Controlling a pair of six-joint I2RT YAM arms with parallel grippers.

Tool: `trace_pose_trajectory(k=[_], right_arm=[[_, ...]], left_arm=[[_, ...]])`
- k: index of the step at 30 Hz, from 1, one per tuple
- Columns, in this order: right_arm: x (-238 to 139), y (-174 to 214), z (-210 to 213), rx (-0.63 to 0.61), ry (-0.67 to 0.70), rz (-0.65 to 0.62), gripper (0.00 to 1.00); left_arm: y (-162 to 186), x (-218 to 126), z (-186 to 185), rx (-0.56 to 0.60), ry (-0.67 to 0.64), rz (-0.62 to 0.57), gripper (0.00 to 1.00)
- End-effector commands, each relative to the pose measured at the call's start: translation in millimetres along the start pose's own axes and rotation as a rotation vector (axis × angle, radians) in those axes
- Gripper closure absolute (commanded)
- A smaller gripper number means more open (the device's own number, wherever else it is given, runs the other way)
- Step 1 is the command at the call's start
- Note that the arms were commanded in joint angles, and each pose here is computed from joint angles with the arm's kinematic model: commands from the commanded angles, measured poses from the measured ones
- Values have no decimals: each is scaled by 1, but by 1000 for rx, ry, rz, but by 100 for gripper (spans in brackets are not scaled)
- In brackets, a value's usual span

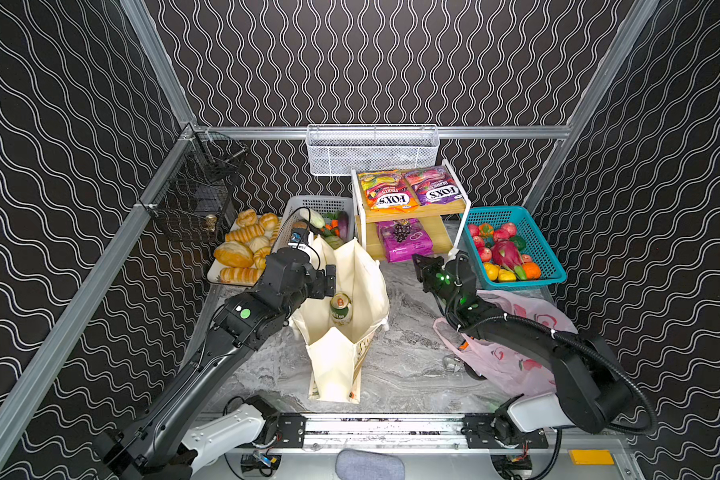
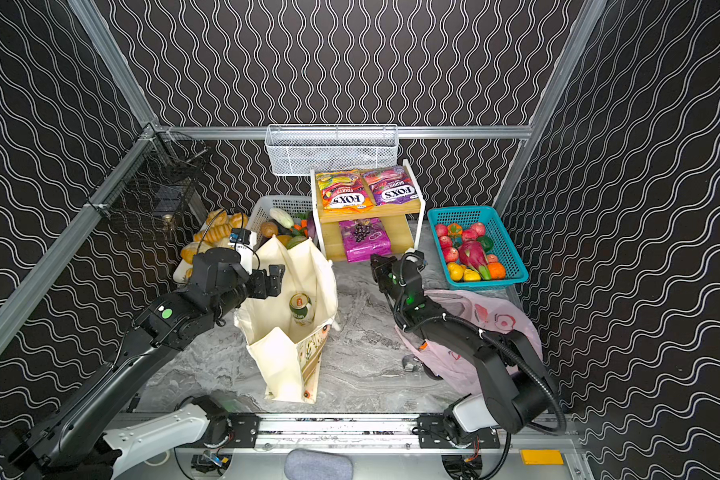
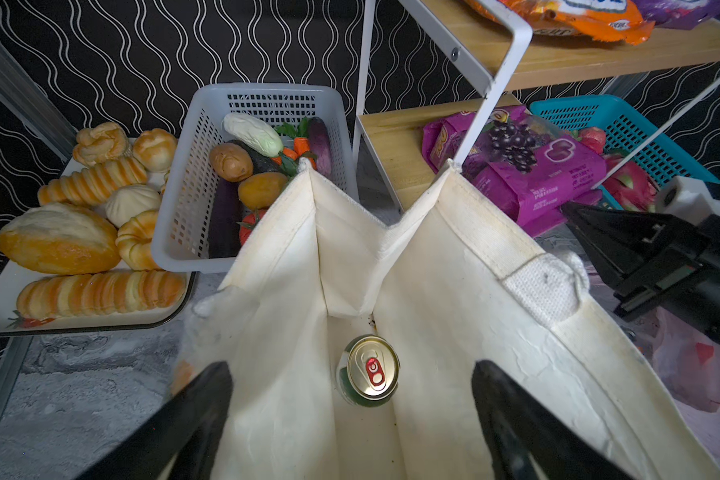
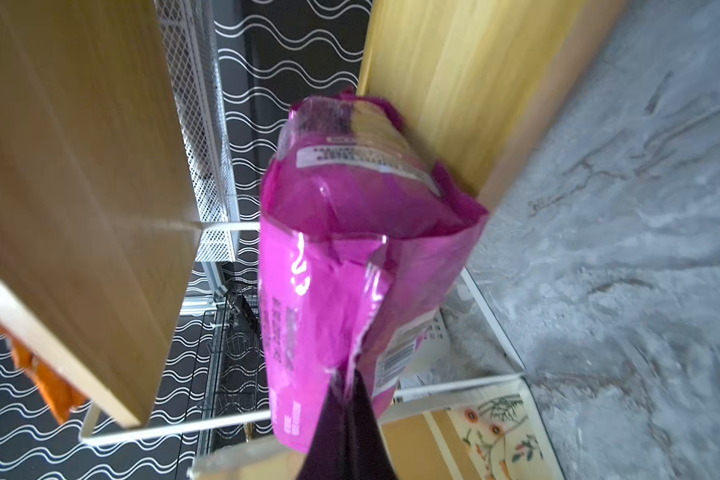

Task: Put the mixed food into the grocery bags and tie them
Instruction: 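Grasp the magenta grape-candy bag on the lower shelf with the right gripper, then pull the magenta bag out from the shelf with the right gripper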

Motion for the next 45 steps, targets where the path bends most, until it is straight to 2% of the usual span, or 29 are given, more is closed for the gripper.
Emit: trace_pose_trajectory(k=[1, 2, 3, 4, 6, 9, 15, 25, 29, 40, 45], right_arm=[[-2, -4, 4, 23, -24, -36, 99], [-1, -5, 7, 15, -41, -21, 85], [1, -5, 10, 7, -59, -4, 67], [2, -4, 11, 6, -67, 11, 56], [3, -3, 14, 4, -71, 19, 41], [5, -3, 15, 7, -66, 19, 27], [17, -4, 13, 14, -39, 19, 13], [39, 2, -12, 90, 46, 45, 13], [36, 1, -13, 79, 34, 34, 27], [7, -6, 4, -49, 7, 11, 70], [-14, -11, 25, -199, -35, 9, 82]], left_arm=[[-3, 1, -1, 6, -1, -15, 7], [-3, 1, -1, 6, 0, -16, 7], [-4, 1, -1, 7, 1, -18, 7], [-3, 1, -1, 10, 0, -15, 7], [-4, 1, 0, 12, -5, -16, 6], [-5, 1, 0, 13, -4, -21, 6], [-3, -1, 0, 11, -1, -14, 6], [-5, -10, 3, 10, -4, -26, 6], [-4, -10, 4, 7, -5, -24, 6], [-5, -10, 4, 4, -10, -25, 6], [-8, -17, 18, 31, -102, -36, 6]])
Point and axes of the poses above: each gripper's point midway between its finger pads, its own x axis out along the fingers, its own z axis along the line the jaws close on, y = z × x, the point moved 4 cm from there along -x, back along the fingers, and after that the axes turned 9 degrees about -x, right-handed, at the moved point
